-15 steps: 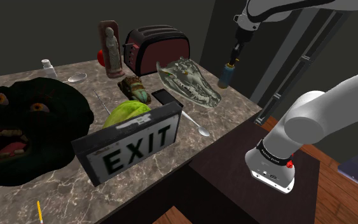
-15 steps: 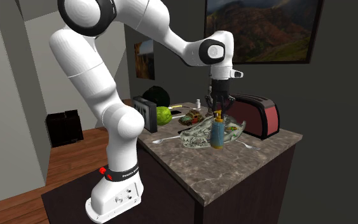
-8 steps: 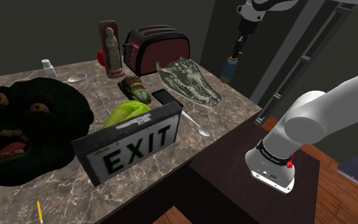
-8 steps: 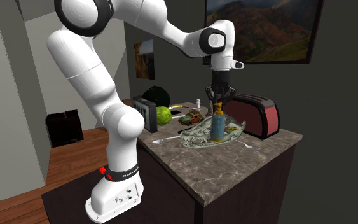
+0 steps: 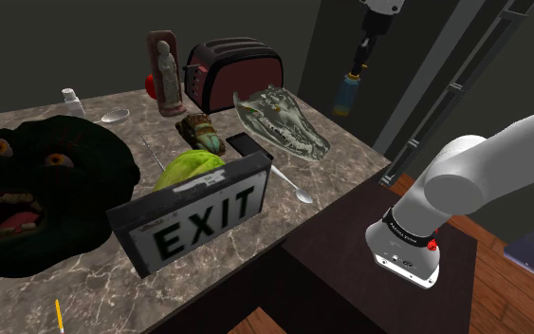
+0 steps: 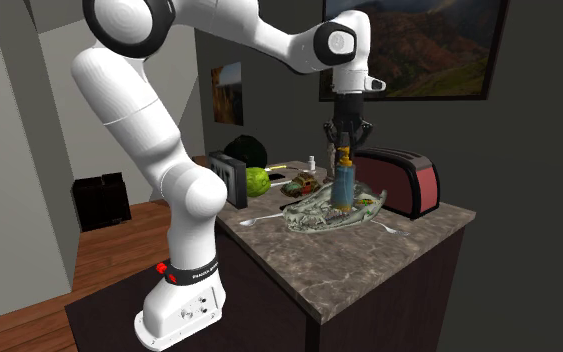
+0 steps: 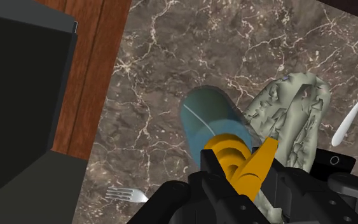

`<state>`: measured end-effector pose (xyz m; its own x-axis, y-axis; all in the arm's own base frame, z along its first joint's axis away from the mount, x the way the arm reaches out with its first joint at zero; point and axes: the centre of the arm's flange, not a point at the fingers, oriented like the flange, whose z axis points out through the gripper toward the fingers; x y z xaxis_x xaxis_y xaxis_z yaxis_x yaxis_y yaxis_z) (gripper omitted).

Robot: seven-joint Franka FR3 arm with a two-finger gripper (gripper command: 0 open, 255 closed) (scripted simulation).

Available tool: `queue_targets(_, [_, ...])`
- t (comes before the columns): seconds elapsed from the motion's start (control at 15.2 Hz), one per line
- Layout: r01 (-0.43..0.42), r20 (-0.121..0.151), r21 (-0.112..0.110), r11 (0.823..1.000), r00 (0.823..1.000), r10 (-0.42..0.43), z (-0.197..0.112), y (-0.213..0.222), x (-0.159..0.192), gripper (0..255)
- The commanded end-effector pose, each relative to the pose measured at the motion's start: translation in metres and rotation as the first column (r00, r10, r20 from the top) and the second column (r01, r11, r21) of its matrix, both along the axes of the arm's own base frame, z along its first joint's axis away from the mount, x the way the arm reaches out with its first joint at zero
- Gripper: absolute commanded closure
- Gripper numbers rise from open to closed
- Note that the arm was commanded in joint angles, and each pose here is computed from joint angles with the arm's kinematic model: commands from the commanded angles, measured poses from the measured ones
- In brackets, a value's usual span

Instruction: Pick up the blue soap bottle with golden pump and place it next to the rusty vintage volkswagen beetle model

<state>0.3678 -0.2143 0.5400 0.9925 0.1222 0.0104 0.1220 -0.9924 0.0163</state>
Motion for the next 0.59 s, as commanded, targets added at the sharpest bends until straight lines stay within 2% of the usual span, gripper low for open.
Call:
queue_targets(0.0, [0.0, 0.0, 0.0, 1.0, 1.0, 0.0, 0.011, 0.0, 0.001, 255])
queue_targets(0.53, [0.0, 0.0, 0.0, 1.0, 1.0, 0.0, 0.053, 0.0, 0.001, 255])
